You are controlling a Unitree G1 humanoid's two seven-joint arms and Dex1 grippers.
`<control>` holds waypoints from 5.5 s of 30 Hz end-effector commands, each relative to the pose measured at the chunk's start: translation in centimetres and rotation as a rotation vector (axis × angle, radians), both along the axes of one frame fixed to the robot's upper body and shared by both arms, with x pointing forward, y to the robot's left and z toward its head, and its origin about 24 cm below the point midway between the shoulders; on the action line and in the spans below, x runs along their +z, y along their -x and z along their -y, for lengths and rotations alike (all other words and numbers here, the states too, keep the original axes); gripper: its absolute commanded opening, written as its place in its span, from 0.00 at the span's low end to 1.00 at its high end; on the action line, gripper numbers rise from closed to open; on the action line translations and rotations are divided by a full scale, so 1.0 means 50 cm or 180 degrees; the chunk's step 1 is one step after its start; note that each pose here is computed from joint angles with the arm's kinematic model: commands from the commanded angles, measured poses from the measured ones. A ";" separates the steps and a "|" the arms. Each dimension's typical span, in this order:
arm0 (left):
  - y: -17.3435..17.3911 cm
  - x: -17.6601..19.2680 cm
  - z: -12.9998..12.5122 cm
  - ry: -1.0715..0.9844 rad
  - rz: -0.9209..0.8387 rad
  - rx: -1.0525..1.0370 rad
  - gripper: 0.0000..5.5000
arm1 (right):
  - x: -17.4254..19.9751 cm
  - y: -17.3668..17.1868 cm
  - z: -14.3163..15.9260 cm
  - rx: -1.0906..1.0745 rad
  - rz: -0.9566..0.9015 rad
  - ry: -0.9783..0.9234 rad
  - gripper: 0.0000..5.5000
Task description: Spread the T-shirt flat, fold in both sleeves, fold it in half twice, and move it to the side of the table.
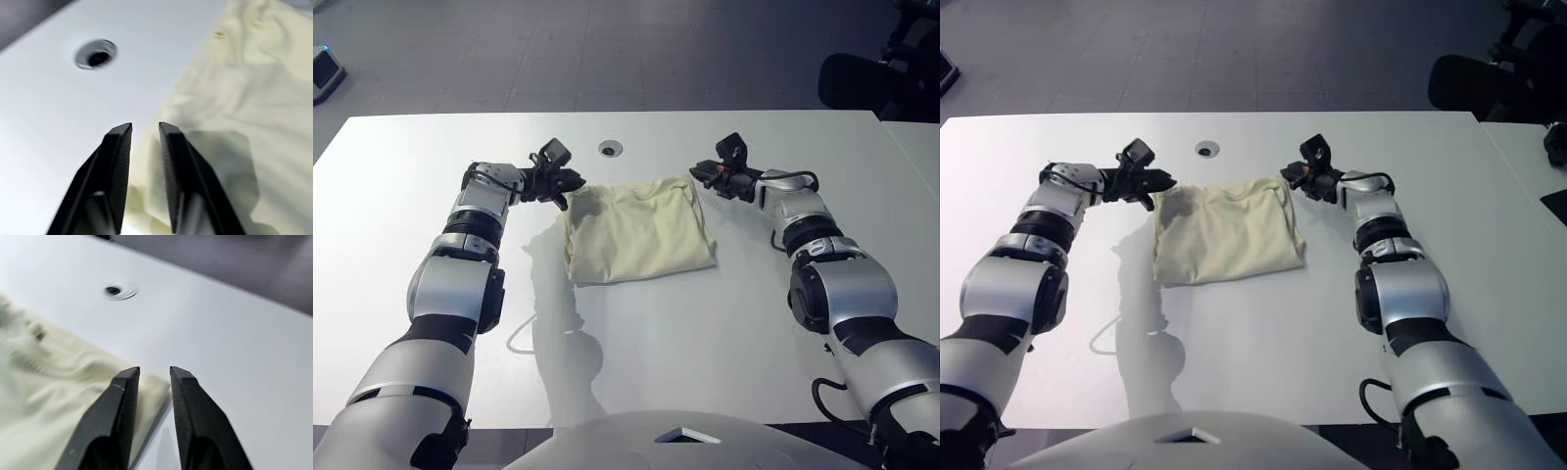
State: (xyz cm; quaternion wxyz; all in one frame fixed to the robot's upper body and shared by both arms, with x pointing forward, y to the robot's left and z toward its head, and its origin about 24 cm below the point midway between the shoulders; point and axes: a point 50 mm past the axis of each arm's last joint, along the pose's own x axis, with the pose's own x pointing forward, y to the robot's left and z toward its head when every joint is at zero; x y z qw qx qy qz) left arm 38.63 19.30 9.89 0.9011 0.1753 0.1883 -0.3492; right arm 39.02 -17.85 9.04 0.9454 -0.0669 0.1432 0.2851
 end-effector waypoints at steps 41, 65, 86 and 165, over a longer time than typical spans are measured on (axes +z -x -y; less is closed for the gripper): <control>0.046 0.139 0.063 -0.1505 0.1764 -0.1876 0.98 | 0.082 0.194 -0.124 0.2517 0.1076 0.1271 0.98; 0.125 0.038 -0.028 -0.1357 0.1150 -0.0678 0.98 | -0.064 0.040 -0.119 0.1331 0.0655 0.1889 0.98; 0.359 0.087 0.025 -0.0815 0.0907 -0.1780 0.98 | 0.112 0.215 0.045 0.0473 0.1510 0.1472 0.98; 0.443 -0.083 0.089 -0.2072 0.0754 -0.2917 0.01 | -0.068 0.380 0.034 0.3325 0.1830 0.3353 0.37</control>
